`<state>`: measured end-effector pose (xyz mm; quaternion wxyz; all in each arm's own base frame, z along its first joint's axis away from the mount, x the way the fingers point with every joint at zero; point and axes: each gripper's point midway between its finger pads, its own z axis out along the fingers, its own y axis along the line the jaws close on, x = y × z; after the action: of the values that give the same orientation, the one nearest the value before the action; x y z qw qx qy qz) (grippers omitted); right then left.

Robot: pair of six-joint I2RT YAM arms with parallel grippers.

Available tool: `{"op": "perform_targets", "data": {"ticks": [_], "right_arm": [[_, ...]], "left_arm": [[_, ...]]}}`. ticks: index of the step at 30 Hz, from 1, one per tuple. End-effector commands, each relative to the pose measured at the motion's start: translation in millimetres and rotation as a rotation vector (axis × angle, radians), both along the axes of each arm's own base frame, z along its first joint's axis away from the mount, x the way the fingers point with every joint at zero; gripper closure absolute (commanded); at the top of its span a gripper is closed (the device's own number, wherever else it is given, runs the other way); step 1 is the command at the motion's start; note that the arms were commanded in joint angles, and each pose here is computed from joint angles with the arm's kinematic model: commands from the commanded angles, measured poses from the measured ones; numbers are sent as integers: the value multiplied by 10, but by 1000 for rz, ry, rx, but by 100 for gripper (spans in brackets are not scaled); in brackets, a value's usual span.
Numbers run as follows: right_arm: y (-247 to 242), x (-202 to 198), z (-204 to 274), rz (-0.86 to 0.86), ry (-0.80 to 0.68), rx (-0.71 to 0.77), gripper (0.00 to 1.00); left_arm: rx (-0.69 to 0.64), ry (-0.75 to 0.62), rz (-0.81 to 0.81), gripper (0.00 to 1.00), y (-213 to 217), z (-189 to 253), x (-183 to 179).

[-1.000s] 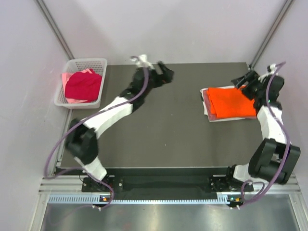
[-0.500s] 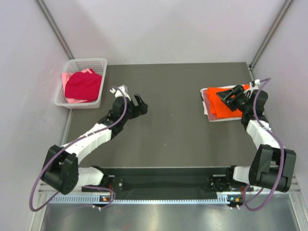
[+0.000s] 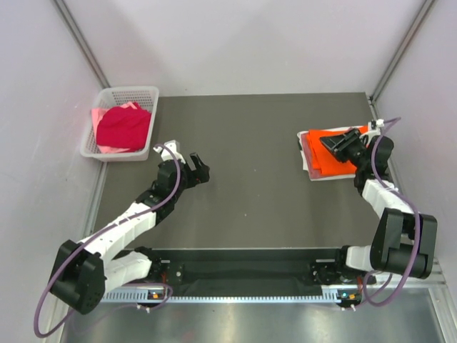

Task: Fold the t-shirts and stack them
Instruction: Neatly place the folded tshirt to the corner

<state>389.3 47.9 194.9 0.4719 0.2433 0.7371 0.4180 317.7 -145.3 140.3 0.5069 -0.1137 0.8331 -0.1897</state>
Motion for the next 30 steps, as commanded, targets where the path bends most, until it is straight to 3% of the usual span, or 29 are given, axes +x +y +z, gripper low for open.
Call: {"op": "perform_targets", "data": {"ticks": [1, 14, 19, 25, 30], "right_arm": [[-7, 79, 36, -10, -67, 12, 69], [-127, 57, -1069, -74, 71, 173, 66], [-113, 34, -1026, -64, 39, 203, 68], [-205, 68, -576, -104, -14, 122, 67], [-266, 330, -312, -106, -42, 112, 67]], "left_arm": [[-7, -57, 12, 5, 4, 189, 80], [11, -37, 12, 5, 2, 108, 100], [22, -36, 18, 5, 21, 109, 103], [17, -39, 14, 5, 16, 118, 94], [16, -37, 10, 5, 0, 122, 101]]}}
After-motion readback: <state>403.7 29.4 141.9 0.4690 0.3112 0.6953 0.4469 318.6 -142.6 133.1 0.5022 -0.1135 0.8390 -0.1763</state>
